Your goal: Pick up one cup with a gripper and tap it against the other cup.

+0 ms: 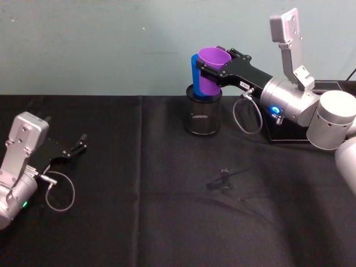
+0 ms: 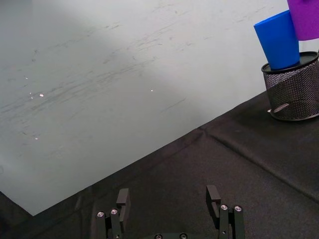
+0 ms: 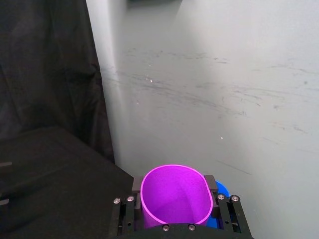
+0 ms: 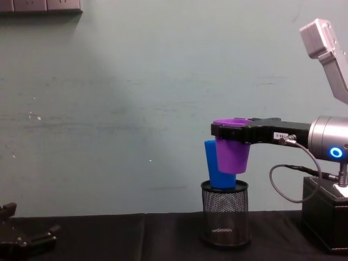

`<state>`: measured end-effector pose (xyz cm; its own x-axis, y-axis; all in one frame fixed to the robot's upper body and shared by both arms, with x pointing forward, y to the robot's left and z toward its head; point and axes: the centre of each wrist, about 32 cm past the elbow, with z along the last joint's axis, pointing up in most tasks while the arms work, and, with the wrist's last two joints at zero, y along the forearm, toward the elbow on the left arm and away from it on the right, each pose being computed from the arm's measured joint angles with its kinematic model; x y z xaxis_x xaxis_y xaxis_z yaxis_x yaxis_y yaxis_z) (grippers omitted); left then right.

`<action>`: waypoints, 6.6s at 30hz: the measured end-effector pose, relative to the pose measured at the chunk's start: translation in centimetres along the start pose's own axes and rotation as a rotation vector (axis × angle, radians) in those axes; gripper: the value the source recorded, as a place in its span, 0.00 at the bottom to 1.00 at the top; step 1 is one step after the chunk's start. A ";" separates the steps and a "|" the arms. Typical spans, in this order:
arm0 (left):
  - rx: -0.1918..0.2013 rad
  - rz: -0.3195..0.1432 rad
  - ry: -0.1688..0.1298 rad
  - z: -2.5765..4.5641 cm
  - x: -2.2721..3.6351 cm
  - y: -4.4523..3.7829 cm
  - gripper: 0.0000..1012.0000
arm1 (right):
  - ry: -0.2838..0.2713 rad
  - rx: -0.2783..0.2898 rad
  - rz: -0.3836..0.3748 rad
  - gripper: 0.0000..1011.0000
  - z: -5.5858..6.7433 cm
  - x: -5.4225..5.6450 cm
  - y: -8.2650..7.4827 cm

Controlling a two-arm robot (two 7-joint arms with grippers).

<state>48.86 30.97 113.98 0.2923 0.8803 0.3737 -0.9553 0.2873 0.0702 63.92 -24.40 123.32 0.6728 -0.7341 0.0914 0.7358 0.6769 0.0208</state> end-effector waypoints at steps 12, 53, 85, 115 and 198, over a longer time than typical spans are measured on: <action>0.000 0.000 0.000 0.00 0.00 0.00 0.99 | -0.001 -0.002 0.001 0.73 0.0 0.0 0.0; 0.000 0.000 0.000 0.00 0.00 0.00 0.99 | -0.003 -0.003 0.000 0.73 0.0 0.0 0.0; 0.000 0.000 0.000 0.00 0.00 0.00 0.99 | -0.003 -0.003 0.000 0.73 0.0 0.0 0.0; 0.000 0.000 0.000 0.00 0.00 0.00 0.99 | -0.003 -0.003 0.000 0.73 0.0 0.0 0.0; 0.000 0.000 0.000 0.00 0.00 0.00 0.99 | -0.077 -0.024 -0.019 0.73 -11.5 -10.6 -10.6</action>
<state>48.86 30.97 113.98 0.2923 0.8803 0.3737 -0.9553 0.2873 0.0703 49.89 -24.36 110.72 0.6515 -0.7400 0.1671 0.7506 0.6607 -0.0006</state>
